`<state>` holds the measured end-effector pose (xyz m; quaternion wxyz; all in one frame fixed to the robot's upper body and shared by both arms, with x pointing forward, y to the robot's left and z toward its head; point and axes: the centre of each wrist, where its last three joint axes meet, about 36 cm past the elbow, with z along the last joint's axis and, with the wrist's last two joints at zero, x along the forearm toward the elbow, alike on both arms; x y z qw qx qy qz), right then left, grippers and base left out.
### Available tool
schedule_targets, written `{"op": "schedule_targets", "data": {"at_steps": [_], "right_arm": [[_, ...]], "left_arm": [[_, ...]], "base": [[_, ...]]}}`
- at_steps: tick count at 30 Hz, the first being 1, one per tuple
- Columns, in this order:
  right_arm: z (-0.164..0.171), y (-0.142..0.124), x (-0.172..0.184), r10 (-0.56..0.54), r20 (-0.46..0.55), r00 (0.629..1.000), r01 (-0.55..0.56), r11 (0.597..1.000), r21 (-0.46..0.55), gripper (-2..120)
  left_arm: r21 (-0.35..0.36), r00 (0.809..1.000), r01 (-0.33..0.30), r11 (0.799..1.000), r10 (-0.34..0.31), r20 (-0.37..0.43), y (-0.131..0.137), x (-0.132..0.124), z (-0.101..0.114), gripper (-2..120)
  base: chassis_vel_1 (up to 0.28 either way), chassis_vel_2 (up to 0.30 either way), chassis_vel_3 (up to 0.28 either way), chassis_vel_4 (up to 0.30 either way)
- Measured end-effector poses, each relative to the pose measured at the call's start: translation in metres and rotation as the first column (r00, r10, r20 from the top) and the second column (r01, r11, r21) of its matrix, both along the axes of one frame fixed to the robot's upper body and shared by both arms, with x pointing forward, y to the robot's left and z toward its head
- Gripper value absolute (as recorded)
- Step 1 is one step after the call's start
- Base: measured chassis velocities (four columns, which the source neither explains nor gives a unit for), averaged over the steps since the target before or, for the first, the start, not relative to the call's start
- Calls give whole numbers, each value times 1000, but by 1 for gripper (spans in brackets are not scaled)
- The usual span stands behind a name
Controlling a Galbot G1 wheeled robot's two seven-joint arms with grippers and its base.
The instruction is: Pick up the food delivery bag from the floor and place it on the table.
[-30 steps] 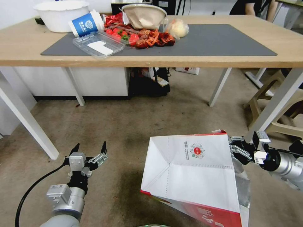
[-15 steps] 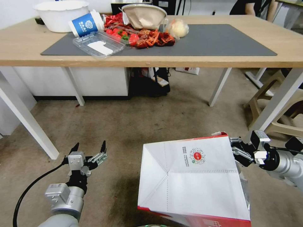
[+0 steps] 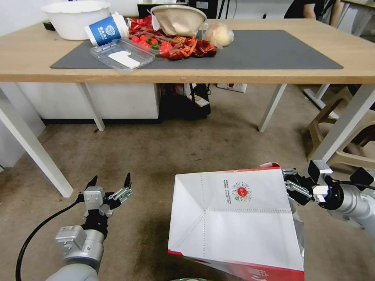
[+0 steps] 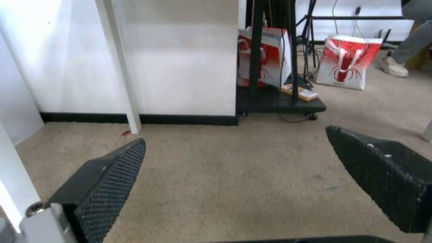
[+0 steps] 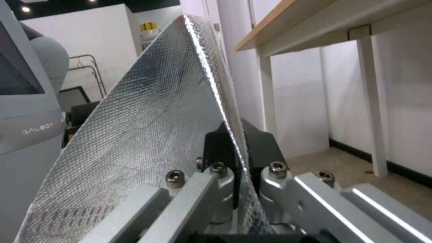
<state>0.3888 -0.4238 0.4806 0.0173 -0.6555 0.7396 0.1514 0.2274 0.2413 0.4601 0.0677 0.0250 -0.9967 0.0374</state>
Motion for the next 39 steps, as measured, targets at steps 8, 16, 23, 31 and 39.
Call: {"op": "schedule_targets", "data": {"at_steps": [8, 16, 23, 31, 39], "right_arm": [[-2, 2, -2, 7, 0, 1000, -7, 1000, 5, 0], [-2, 3, -3, 9, 1, 1000, -9, 1000, 6, 0], [-4, 7, -5, 12, 3, 1000, -12, 1000, 7, 0], [-6, 7, -7, 17, 5, 1000, -17, 1000, -6, 0], [-5, 6, -7, 22, 11, 1000, -22, 1000, -1, 0]], "left_arm": [[-3, 1000, 1, 1000, -1, 8, 2, 0, -2, 100], [-2, 1000, 2, 1000, -2, 10, 3, 0, -2, 100], [1, 1000, 1, 1000, -1, 13, 3, -1, 0, 100], [3, 1000, 3, 1000, -3, 17, 4, -4, 4, 100], [7, 1000, 5, 1000, -5, 16, 4, -6, 6, 100]], "base": [[0, 0, 0, 0], [0, 0, 0, 0], [0, 0, 0, 0], [0, 0, 0, 0], [0, 0, 0, 0]]}}
